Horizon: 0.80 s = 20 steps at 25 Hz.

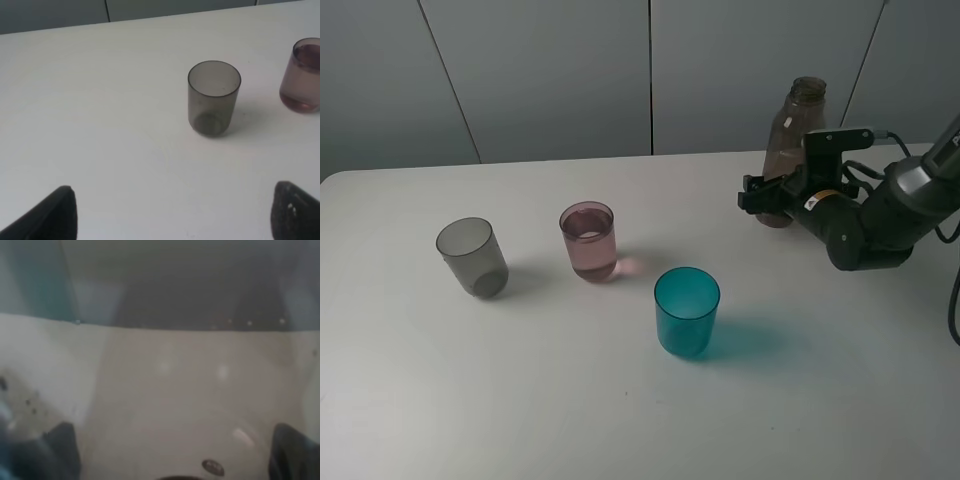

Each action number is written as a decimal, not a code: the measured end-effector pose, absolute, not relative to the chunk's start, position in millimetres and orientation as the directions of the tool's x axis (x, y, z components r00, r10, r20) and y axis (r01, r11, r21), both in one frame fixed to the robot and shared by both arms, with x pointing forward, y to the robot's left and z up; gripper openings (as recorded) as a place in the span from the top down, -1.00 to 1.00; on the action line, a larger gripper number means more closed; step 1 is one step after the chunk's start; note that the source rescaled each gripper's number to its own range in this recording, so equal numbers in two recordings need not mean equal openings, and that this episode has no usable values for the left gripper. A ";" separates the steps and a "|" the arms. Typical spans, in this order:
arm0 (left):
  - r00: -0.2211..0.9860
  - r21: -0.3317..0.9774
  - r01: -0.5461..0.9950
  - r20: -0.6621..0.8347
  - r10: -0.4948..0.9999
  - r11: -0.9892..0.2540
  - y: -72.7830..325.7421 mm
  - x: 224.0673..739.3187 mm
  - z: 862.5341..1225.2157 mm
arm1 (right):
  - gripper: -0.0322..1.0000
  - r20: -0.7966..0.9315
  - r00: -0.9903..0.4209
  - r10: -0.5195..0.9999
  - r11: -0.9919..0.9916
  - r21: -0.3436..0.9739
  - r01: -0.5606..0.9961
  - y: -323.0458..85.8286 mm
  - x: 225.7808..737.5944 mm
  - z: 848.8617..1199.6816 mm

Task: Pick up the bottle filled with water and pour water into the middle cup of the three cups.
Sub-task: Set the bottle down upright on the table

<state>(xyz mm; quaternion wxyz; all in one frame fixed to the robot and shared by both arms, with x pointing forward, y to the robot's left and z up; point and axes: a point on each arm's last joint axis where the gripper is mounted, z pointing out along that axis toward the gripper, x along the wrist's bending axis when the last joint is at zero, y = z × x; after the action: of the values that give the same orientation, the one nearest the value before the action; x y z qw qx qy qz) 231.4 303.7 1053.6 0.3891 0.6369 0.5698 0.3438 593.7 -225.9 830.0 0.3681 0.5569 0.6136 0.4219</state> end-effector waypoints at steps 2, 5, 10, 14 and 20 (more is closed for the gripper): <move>0.114 0.888 0.458 -0.005 0.993 -0.048 303.7 231.4 1053.6 | -0.43 0.015 -0.110 0.994 0.030 0.919 0.394 -226.8 589.0 831.0; 0.114 0.888 0.458 -0.005 0.993 -0.048 303.7 231.4 1053.6 | -0.43 0.017 -0.111 0.994 0.032 0.905 0.424 -228.0 582.5 838.1; 0.114 0.888 0.458 -0.005 0.993 -0.048 303.7 231.4 1053.6 | -0.43 0.022 -0.115 0.993 0.036 0.878 0.477 -229.3 572.7 853.6; 0.114 0.888 0.458 -0.005 0.993 -0.048 303.7 231.4 1053.6 | -0.43 0.031 -0.123 0.992 0.043 0.833 0.552 -229.3 565.3 869.2; 0.114 0.888 0.458 -0.005 0.993 -0.048 303.7 231.4 1053.6 | -0.43 0.050 -0.138 0.989 0.058 0.733 0.678 -229.9 547.4 902.3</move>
<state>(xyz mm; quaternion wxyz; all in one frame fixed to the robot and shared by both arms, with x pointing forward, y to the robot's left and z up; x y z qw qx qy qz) 231.4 303.7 1053.6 0.3891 0.6369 0.5698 0.3438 547.4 -229.9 902.3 0.2456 0.6088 0.6846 0.3169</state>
